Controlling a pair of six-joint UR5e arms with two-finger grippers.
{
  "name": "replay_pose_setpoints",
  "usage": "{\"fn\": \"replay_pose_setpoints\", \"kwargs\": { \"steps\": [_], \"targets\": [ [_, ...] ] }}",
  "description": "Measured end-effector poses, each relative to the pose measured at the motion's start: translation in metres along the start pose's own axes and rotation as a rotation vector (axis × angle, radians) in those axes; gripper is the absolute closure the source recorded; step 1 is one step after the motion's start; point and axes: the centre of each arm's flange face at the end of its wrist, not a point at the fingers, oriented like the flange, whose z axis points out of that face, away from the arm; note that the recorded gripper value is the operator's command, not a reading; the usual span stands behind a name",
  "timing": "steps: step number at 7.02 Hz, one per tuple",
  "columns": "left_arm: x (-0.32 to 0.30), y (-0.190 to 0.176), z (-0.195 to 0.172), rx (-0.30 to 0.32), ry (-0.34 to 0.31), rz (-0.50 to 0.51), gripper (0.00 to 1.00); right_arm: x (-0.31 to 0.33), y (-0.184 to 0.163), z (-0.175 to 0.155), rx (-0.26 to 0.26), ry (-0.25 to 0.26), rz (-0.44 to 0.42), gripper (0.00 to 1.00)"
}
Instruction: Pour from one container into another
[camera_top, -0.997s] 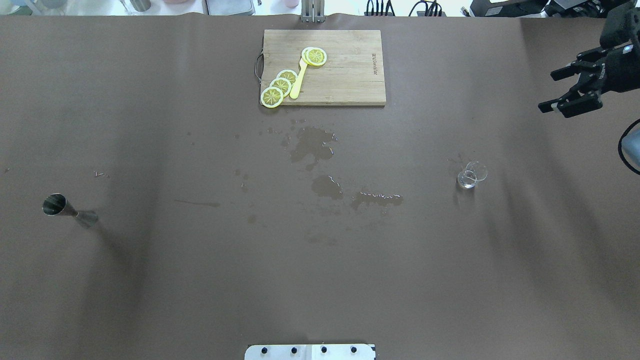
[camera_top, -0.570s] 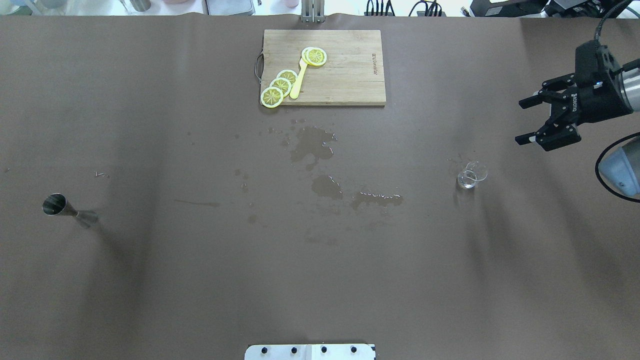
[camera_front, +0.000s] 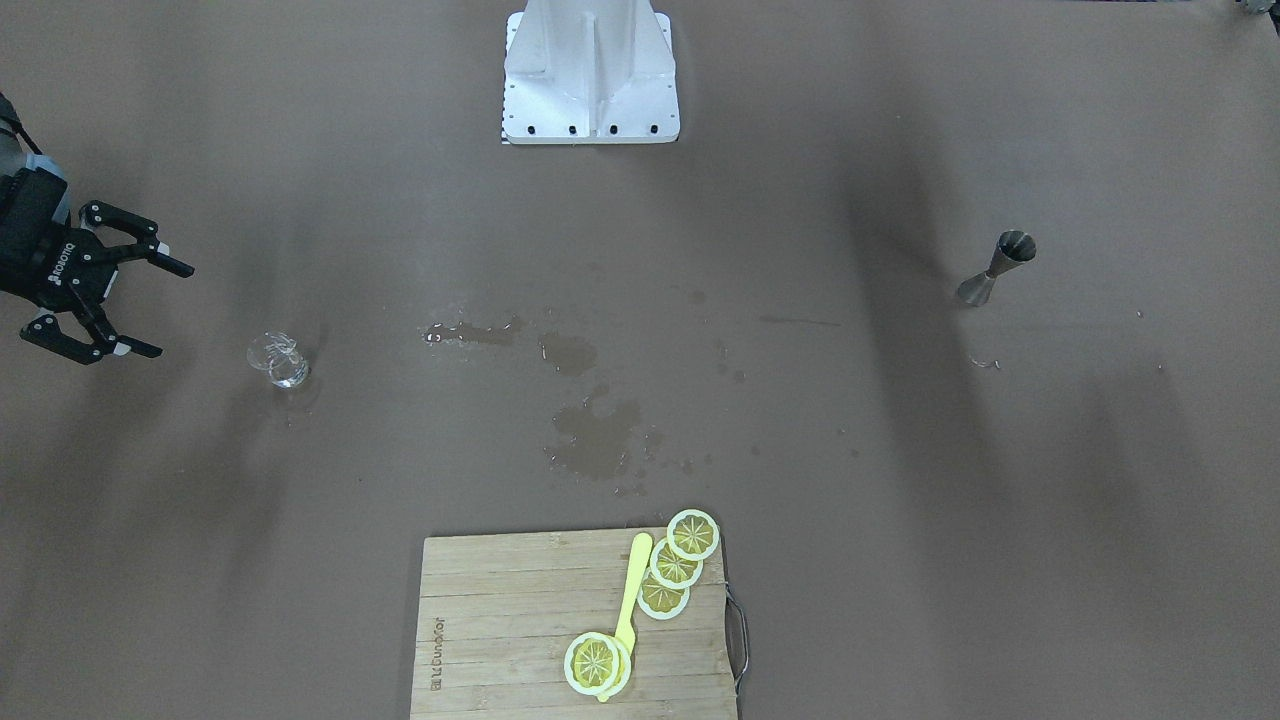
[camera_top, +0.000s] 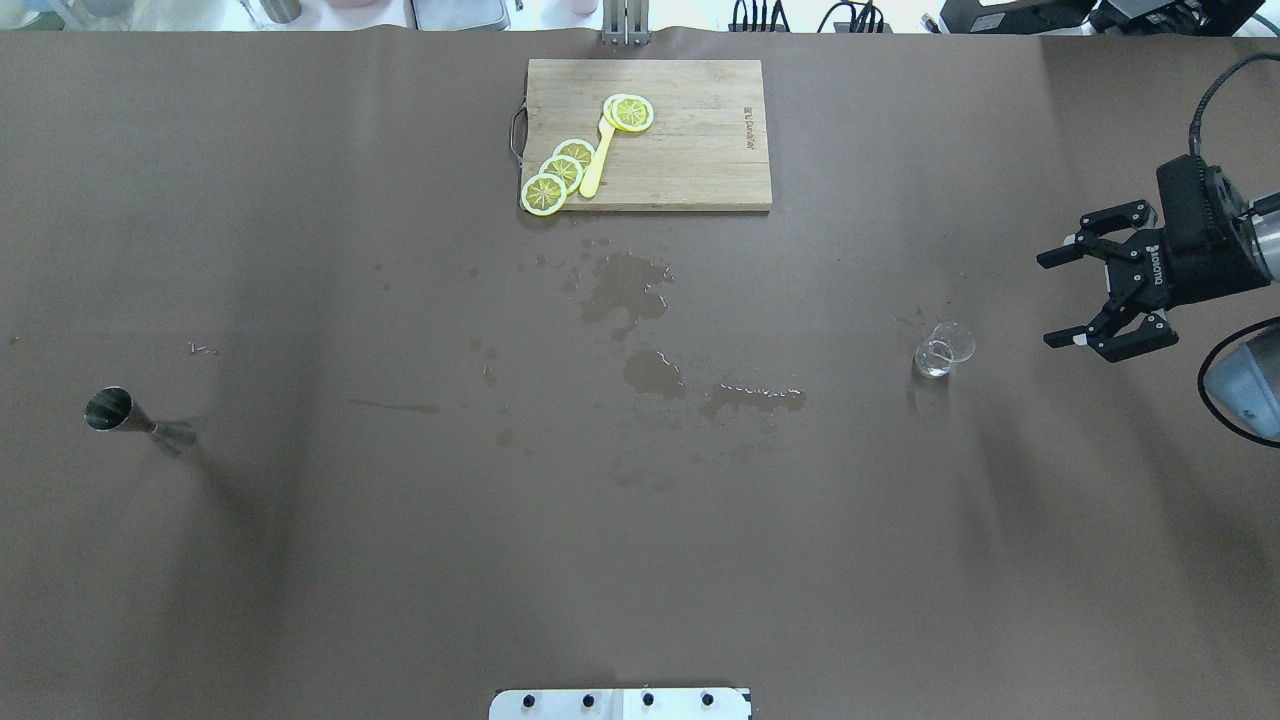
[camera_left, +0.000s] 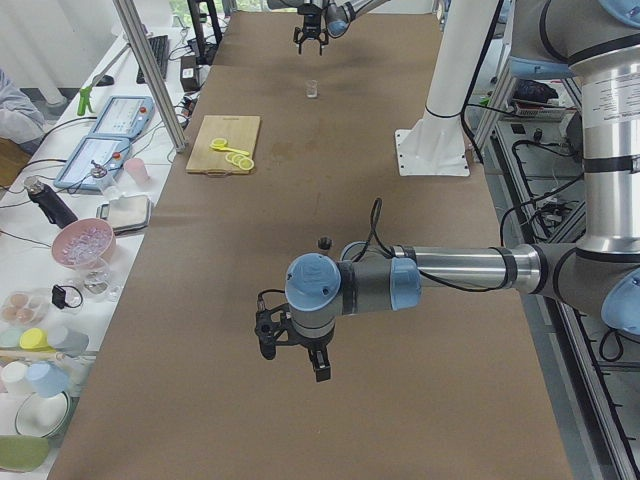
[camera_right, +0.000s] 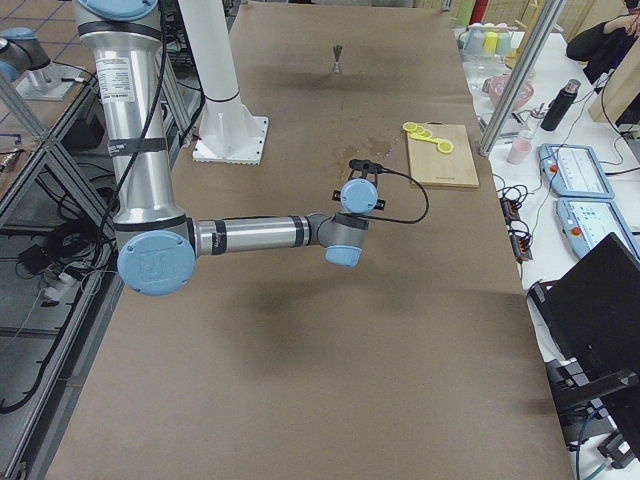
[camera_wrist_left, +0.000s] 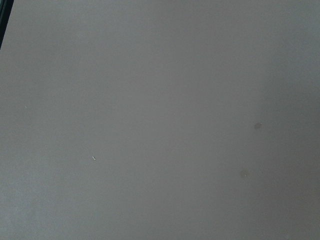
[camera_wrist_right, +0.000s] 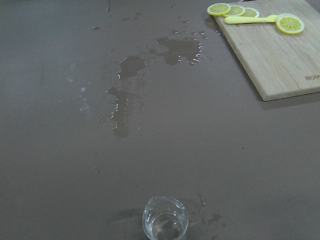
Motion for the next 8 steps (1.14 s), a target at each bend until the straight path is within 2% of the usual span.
{"fn": "replay_pose_setpoints", "kwargs": {
  "steps": [3, 5, 8],
  "targets": [
    [0.000, 0.002, 0.001, -0.004, 0.001, 0.000, 0.01, -0.005, 0.018, 0.033, -0.043, 0.008, -0.084, 0.00],
    [0.016, -0.004, -0.011, 0.027, 0.004, 0.039, 0.01, -0.008, 0.029, 0.050, -0.065, -0.004, -0.150, 0.00],
    [0.091, -0.028, -0.033, 0.154, 0.010, 0.277, 0.01, -0.011, 0.046, 0.070, -0.086, -0.039, -0.178, 0.00]
  ]
}}
